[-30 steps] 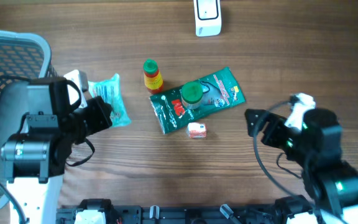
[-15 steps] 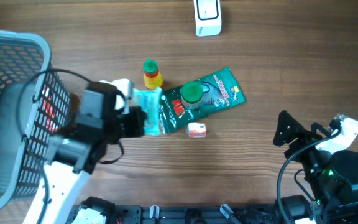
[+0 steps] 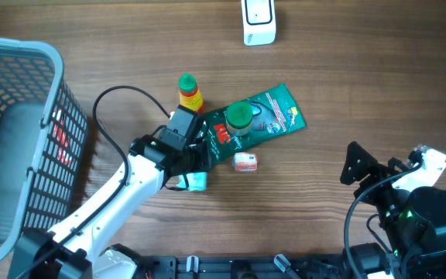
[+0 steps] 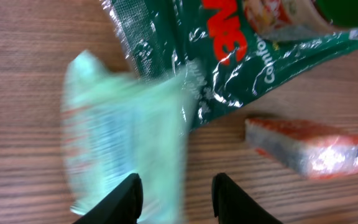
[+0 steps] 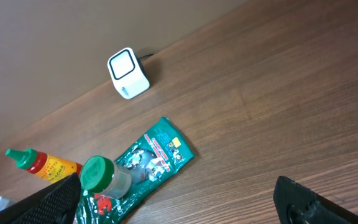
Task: Scan the item barcode
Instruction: 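Lay the mint wipes pack on the table left of the package, release, then reach the left gripper into the basket and grasp the red stick pack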
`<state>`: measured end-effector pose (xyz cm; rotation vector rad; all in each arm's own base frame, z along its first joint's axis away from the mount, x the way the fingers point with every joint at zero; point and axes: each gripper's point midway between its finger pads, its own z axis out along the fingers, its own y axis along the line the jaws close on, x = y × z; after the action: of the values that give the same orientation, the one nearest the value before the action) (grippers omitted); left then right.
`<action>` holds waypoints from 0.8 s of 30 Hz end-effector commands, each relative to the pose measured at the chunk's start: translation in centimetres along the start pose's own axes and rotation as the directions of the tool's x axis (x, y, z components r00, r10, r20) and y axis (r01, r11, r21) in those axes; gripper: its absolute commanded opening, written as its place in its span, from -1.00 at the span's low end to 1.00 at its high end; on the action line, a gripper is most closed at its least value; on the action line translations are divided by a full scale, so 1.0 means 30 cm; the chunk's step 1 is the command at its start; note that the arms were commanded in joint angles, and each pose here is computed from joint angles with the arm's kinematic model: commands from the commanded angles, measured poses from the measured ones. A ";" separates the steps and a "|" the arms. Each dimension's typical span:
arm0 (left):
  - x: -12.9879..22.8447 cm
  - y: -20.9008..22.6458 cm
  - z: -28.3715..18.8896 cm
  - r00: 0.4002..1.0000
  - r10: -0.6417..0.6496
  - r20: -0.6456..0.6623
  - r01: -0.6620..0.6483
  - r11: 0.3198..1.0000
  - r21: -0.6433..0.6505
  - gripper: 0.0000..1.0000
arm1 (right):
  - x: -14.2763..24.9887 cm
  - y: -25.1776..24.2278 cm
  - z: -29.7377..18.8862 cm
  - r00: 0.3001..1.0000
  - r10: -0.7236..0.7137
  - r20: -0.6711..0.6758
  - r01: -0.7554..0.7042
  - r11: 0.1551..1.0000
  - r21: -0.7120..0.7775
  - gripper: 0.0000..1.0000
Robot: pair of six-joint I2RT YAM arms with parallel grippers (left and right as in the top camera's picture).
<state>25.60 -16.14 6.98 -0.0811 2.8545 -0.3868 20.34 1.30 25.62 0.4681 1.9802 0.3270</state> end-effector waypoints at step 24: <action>-0.436 0.591 -1.054 0.468 -0.282 0.838 0.516 0.857 0.000 1.00 | -0.023 -0.006 -0.009 0.997 0.067 0.032 -0.068 0.998 0.011 0.99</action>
<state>30.68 5.30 35.90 -0.6498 1.8886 -0.1427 20.38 1.31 25.70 0.4879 1.9729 0.3411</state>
